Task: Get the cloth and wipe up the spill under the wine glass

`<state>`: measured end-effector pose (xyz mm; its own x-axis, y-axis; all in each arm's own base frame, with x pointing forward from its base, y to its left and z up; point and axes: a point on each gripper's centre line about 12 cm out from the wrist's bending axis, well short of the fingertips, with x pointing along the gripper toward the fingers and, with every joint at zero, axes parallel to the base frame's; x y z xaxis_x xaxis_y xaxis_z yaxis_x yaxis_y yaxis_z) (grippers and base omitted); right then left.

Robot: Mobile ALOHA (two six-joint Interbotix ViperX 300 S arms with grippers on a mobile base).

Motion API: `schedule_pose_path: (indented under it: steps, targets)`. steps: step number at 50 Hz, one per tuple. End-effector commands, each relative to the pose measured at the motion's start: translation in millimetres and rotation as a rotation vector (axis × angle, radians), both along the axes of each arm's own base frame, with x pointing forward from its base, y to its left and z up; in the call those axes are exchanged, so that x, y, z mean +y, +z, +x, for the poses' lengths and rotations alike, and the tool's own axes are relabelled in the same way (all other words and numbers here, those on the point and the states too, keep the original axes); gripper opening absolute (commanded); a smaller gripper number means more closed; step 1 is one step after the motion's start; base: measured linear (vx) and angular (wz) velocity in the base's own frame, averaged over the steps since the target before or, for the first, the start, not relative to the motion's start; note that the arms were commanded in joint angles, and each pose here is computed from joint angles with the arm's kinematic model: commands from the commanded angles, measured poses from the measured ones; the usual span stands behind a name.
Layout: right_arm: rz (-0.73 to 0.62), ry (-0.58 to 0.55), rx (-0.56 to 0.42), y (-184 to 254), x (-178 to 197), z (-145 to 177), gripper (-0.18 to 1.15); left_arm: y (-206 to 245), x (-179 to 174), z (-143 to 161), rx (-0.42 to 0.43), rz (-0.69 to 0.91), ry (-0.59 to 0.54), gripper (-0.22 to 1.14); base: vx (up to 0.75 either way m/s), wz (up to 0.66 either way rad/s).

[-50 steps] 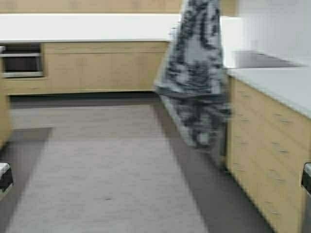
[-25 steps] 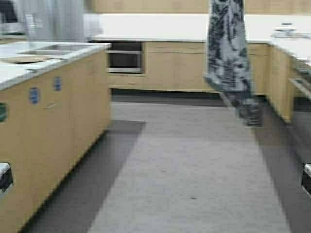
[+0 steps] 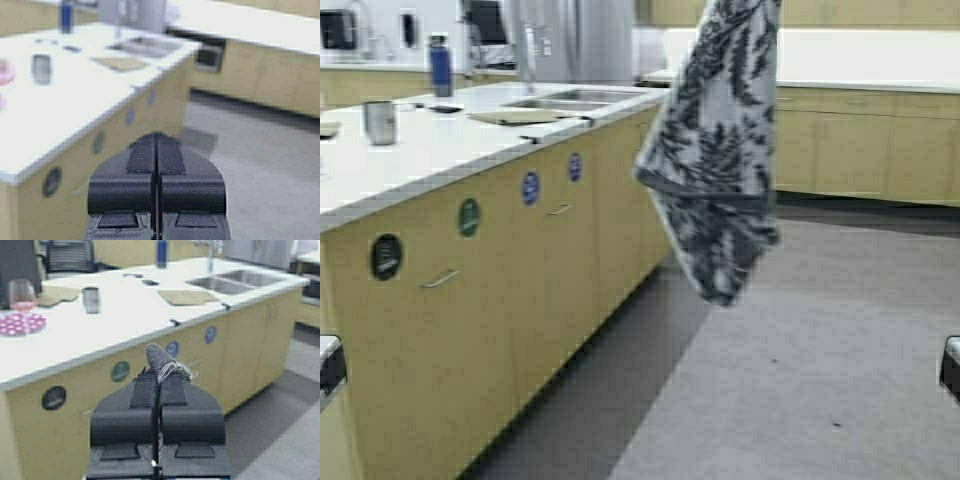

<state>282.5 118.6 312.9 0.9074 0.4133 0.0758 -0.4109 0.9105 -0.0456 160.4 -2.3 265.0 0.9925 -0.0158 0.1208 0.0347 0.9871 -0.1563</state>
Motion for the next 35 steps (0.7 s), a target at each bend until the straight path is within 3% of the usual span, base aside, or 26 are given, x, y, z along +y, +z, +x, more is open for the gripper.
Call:
schedule_pose_path:
  steps: [1,18,35]
  targets:
    - [0.017,-0.002,-0.043,12.7,-0.8,0.4,0.06,6.8,0.0,7.3,-0.003,0.009,0.001,0.03,0.02,0.23]
    - [0.011,-0.002,-0.030,7.3,0.7,3.9,0.06,-3.6,-0.2,22.9,0.053,0.025,0.002,0.03,0.04,0.16]
    - [0.008,-0.003,-0.022,3.6,-0.1,3.2,0.06,-18.8,-0.8,59.8,0.128,0.049,0.000,0.03,0.09,0.11]
